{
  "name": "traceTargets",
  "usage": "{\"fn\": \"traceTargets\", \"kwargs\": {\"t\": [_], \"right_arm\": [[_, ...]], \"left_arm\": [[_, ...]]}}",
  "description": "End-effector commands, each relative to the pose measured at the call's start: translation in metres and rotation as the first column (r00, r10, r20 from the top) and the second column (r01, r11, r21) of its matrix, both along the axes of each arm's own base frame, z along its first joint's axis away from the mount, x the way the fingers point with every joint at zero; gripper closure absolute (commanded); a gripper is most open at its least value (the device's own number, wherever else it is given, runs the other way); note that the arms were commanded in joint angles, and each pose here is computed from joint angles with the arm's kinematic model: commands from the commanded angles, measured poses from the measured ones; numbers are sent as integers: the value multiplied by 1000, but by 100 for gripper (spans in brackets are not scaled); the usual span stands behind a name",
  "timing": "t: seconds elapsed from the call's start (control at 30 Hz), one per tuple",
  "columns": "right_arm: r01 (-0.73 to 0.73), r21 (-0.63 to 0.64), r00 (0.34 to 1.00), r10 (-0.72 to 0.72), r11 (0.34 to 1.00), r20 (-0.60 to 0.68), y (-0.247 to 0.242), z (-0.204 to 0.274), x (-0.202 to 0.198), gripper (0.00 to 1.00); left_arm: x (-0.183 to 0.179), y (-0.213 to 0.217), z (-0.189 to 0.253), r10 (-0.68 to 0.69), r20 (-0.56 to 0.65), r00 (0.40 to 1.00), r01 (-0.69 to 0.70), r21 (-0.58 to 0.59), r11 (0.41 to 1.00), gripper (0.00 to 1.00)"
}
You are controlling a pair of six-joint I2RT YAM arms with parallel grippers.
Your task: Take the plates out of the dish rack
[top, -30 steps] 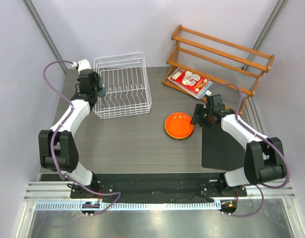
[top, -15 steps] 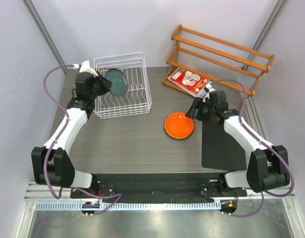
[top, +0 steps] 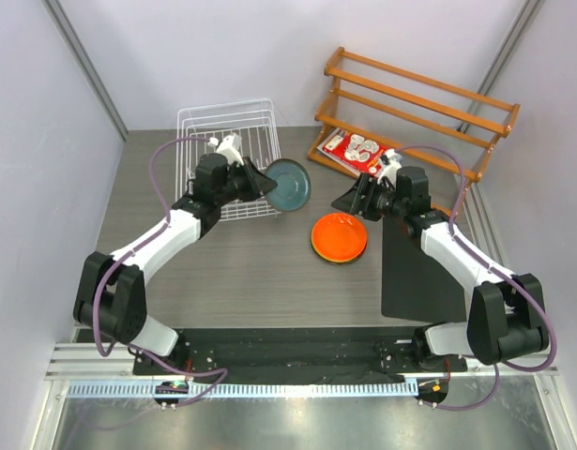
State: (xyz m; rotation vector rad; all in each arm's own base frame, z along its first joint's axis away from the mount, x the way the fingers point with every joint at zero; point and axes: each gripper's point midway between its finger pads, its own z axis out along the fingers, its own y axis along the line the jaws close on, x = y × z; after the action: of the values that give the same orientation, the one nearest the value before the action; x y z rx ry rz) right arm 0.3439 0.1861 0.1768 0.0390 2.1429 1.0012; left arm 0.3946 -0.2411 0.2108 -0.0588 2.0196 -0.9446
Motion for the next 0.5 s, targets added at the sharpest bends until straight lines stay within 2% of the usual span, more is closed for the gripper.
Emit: {"fn": "traceTargets", "kwargs": {"t": [0.0, 0.47], "right_arm": [[-71, 88, 994, 63, 994, 86, 17, 27, 0, 31], [-115, 134, 992, 108, 984, 59, 37, 12, 6, 31]], "left_arm": [[0, -28, 43, -68, 132, 989, 85, -127, 988, 100], [-23, -74, 35, -176, 117, 977, 194, -162, 968, 100]]}}
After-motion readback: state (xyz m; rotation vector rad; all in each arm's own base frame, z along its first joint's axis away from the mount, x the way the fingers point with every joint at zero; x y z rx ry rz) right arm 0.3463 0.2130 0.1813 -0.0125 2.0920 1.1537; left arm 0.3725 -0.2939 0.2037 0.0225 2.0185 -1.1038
